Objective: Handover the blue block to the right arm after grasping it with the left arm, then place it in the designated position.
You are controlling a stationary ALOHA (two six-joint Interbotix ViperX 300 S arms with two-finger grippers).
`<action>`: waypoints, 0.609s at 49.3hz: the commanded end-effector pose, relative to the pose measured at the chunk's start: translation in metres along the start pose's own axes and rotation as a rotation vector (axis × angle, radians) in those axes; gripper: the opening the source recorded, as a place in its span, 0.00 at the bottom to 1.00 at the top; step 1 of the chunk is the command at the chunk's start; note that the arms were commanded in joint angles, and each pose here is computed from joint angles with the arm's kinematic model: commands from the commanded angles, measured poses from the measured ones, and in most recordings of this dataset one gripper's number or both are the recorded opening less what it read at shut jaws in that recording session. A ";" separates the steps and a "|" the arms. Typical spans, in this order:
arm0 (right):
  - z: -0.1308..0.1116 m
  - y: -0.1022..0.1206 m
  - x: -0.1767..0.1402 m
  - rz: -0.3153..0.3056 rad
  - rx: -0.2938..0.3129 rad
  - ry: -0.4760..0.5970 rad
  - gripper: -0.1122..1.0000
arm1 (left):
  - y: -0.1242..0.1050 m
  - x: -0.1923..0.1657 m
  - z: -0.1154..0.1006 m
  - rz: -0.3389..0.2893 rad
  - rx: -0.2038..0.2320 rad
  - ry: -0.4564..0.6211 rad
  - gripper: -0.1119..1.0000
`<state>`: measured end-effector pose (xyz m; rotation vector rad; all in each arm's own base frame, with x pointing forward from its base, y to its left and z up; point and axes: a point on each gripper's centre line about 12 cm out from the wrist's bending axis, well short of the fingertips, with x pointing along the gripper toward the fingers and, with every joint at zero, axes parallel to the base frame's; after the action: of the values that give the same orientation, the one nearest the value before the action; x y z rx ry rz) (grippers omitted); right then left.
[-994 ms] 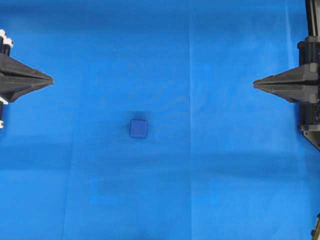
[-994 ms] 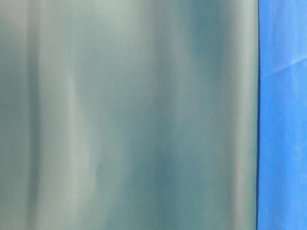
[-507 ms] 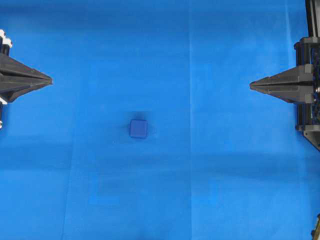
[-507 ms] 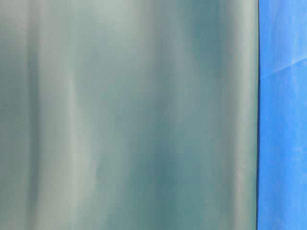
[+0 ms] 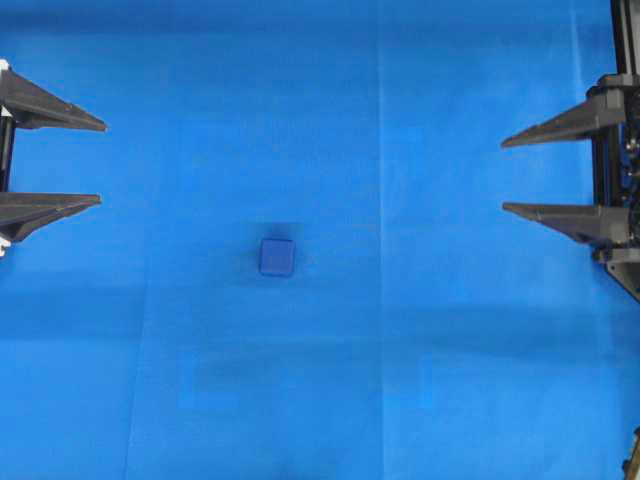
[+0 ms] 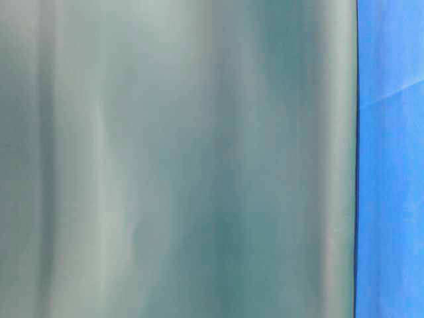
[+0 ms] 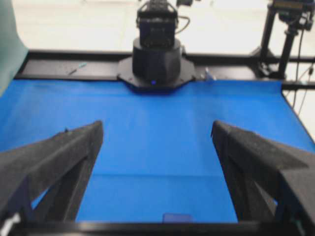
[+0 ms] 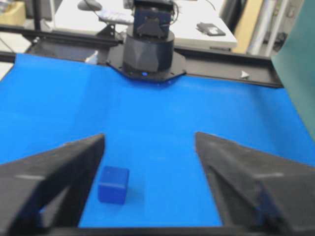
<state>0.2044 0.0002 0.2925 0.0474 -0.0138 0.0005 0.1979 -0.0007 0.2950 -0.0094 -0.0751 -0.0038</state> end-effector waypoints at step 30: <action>0.012 -0.001 0.003 -0.007 0.006 -0.031 0.97 | 0.000 0.057 -0.001 0.000 -0.008 0.048 0.94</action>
<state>0.2044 -0.0011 0.2924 0.0474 -0.0124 -0.0056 0.2398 -0.0004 0.2862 -0.0154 -0.0015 -0.0021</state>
